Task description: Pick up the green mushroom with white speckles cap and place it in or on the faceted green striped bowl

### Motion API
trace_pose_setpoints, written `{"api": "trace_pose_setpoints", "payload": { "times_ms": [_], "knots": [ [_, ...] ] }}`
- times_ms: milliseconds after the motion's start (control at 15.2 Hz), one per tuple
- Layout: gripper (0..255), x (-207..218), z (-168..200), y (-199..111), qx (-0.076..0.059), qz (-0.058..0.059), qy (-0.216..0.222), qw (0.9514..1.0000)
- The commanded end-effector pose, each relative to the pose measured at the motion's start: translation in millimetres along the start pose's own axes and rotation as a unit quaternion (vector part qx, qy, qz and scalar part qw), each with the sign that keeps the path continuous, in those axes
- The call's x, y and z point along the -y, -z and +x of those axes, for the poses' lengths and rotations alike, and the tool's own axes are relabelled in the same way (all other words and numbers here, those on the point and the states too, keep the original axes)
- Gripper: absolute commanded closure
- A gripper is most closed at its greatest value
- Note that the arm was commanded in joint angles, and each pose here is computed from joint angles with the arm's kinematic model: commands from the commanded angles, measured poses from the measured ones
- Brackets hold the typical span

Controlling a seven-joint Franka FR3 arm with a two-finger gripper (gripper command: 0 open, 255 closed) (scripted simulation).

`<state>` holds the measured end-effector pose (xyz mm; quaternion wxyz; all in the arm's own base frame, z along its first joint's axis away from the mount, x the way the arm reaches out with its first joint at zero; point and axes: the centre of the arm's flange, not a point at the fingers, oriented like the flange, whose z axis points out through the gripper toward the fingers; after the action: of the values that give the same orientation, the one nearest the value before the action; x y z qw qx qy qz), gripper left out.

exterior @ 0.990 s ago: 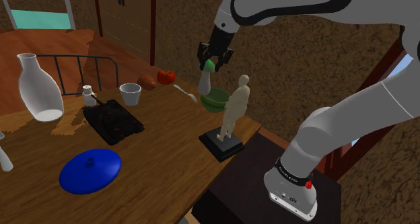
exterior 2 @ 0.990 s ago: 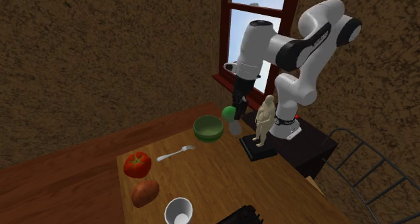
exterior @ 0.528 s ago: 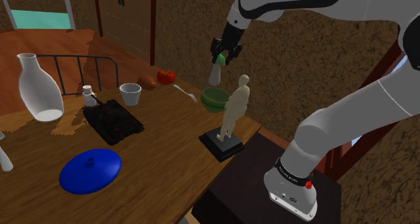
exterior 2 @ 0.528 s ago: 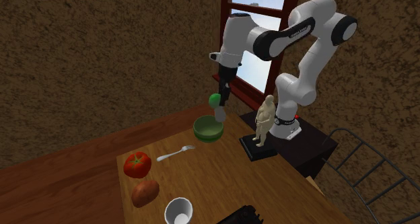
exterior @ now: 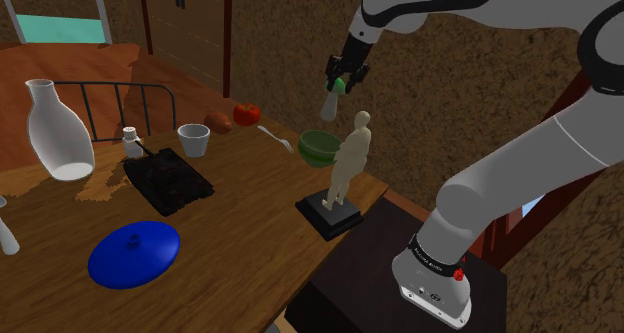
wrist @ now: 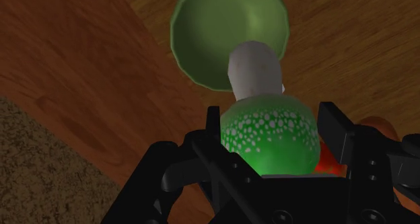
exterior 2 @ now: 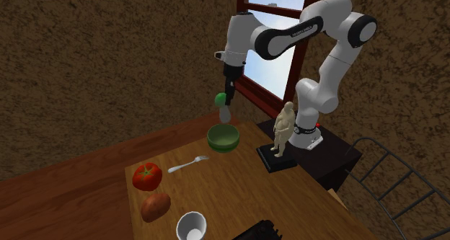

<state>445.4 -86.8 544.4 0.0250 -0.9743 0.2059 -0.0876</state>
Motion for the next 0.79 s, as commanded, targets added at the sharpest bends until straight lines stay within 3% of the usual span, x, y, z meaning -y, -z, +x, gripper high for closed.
{"api": "trace_pose_setpoints", "payload": {
  "times_ms": [0, 726],
  "knots": [
    [255, -1.7, -0.5, -9.7, 0.0, 0.0, 0.0, 1.0],
    [255, -6.6, -9.8, -66.8, 0.0, 0.0, 0.0, 1.0]
  ]
}}
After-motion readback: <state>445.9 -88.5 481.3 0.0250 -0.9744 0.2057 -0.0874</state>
